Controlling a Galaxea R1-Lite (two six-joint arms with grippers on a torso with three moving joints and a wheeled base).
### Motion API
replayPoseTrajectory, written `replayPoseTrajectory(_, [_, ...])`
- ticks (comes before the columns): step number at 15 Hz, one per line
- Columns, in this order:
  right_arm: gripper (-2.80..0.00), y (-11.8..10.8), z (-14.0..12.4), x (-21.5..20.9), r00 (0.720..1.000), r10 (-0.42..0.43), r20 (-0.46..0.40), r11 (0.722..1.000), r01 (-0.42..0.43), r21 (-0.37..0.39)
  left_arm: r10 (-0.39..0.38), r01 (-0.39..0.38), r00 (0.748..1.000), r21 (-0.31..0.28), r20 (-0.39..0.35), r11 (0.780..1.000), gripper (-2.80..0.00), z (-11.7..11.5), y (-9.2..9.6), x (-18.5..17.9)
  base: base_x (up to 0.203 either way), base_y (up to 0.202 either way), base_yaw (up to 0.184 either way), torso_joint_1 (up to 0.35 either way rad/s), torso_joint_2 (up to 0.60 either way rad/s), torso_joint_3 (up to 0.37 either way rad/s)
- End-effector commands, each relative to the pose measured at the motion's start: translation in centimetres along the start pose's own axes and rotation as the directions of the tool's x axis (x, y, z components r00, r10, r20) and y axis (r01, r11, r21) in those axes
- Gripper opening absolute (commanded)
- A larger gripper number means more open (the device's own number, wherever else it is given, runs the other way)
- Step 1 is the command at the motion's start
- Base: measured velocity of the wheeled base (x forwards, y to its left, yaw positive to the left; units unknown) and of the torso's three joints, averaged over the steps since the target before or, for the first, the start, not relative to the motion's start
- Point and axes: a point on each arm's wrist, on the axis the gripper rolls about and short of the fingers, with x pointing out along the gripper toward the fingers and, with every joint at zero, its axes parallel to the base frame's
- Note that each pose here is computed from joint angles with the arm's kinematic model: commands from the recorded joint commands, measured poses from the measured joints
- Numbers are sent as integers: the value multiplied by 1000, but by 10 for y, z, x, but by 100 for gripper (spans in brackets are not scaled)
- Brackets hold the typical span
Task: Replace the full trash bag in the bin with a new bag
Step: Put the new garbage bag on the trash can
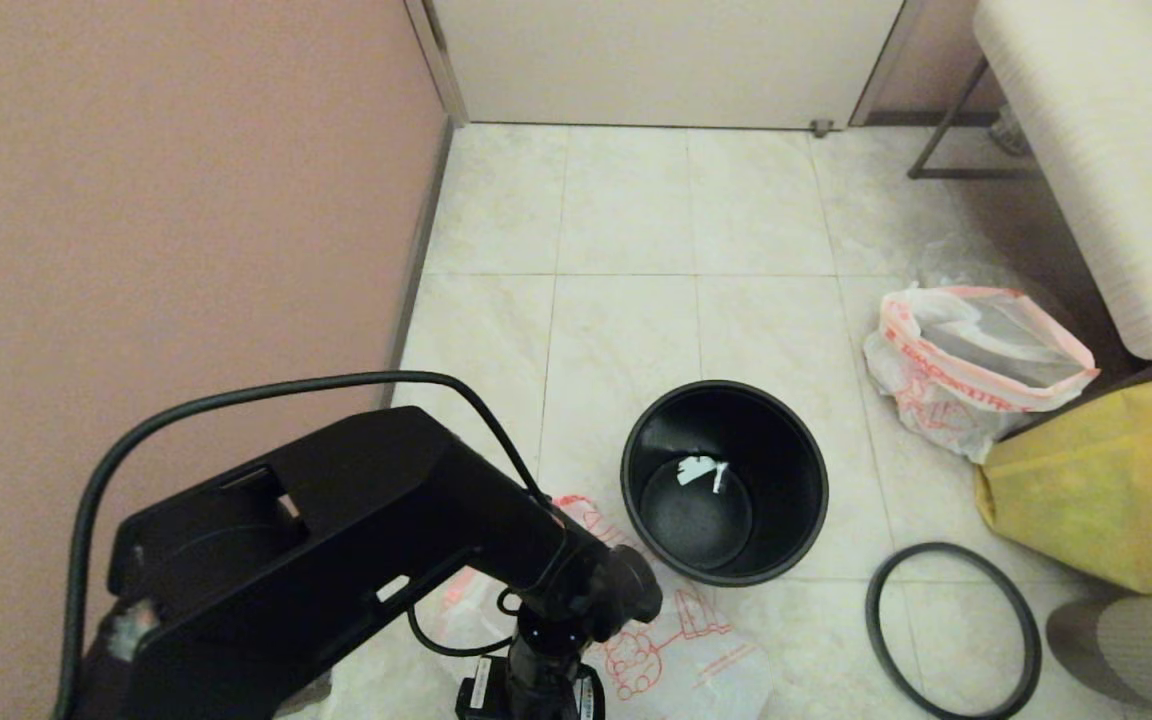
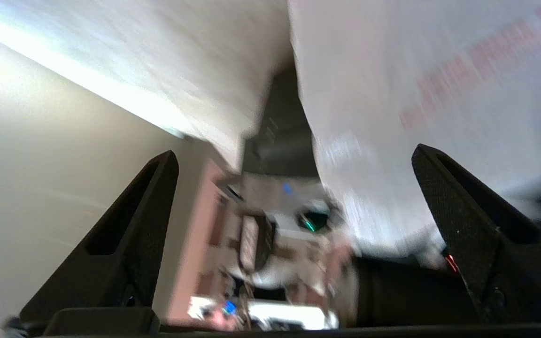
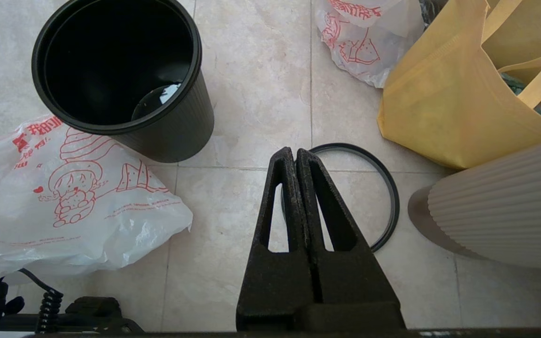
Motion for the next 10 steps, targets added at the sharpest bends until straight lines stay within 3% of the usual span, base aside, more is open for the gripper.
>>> replayPoseTrajectory(1, [-280, 0, 0, 0, 1000, 0, -1, 1000, 0, 0, 67, -67, 998, 6, 11, 998, 0, 6, -11, 20, 0, 0, 0, 0, 0, 0])
replayPoseTrajectory(7, [-280, 0, 0, 0, 1000, 0, -1, 1000, 0, 0, 165, -163, 986, 79, -16, 984, 0, 1, -22, 25, 0, 0, 0, 0, 0, 0])
replayPoseTrajectory(10, [-280, 0, 0, 0, 1000, 0, -1, 1000, 0, 0, 193, -195, 981, 114, 28, 974, 0, 2, -14, 16, 0, 0, 0, 0, 0, 0])
